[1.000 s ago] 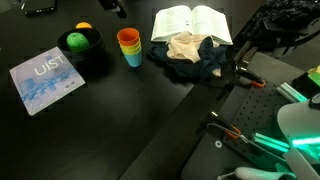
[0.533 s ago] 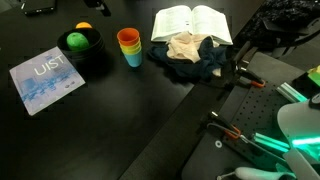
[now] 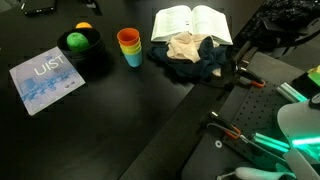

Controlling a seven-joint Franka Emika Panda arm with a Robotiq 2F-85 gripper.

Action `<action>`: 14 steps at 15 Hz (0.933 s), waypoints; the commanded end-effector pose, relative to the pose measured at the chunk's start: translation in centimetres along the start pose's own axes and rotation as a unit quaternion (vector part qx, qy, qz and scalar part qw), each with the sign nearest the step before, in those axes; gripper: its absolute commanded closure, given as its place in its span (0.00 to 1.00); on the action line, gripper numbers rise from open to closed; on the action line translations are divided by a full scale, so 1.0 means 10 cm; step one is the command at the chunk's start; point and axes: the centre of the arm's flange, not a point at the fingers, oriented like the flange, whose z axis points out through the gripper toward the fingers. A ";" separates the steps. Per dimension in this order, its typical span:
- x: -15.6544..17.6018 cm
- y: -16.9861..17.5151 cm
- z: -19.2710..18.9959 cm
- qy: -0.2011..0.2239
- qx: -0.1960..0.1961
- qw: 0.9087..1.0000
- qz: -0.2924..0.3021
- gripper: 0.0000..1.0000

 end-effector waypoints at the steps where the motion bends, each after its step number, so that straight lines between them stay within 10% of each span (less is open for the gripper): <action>1: -0.28 0.13 -0.18 0.011 0.019 1.000 0.014 0.00; 14: -1.27 0.16 -1.09 0.041 -0.019 0.998 0.041 0.00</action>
